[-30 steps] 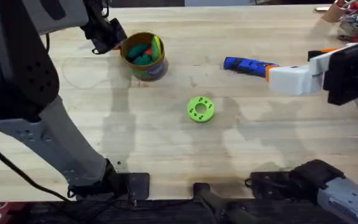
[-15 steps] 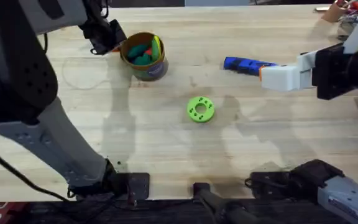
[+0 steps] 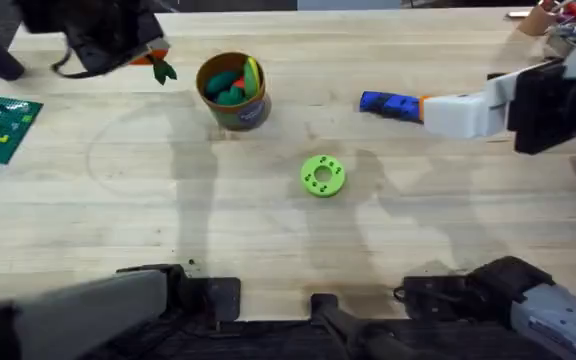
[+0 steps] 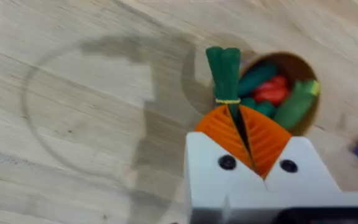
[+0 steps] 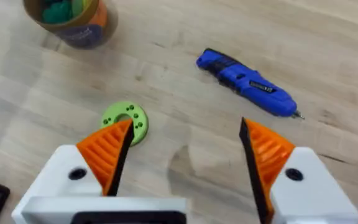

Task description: Pick up the gripper from the table and insert it into the empty holder that is missing its gripper. Then pick up a screw, insert it into the mounting hole, and use the screwdriver to tighten it. Finally, clean up the table by picking up the vegetable and placing it into the bucket.

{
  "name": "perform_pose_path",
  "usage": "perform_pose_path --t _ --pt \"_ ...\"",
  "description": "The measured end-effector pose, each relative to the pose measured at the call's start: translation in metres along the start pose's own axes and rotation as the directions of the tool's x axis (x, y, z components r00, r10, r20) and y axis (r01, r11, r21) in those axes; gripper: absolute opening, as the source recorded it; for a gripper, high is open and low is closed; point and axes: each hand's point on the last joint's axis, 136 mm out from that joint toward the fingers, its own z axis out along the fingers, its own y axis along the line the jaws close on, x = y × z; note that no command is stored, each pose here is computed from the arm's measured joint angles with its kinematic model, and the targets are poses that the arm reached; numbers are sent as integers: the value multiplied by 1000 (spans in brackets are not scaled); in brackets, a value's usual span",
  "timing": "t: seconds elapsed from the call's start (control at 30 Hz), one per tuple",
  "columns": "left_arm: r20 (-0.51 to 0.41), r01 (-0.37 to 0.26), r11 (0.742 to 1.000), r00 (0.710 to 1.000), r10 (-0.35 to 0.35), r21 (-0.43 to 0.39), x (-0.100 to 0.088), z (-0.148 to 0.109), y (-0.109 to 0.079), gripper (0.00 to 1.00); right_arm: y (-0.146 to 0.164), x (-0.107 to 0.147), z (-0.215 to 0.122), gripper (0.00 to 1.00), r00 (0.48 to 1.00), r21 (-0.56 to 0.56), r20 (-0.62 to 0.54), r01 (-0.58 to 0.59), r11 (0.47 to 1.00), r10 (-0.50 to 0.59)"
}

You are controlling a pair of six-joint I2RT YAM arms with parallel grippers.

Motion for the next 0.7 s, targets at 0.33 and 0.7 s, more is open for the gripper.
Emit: perform_pose_path --t 0.33,0.7 --pt "24 -218 950 976 218 223 29 -22 -82 9 1 -11 -34 980 988 -7 154 5 1000 -4" --pt "-143 -268 939 943 302 213 59 53 -102 15 2 -10 -66 980 964 -12 268 9 1000 -5"
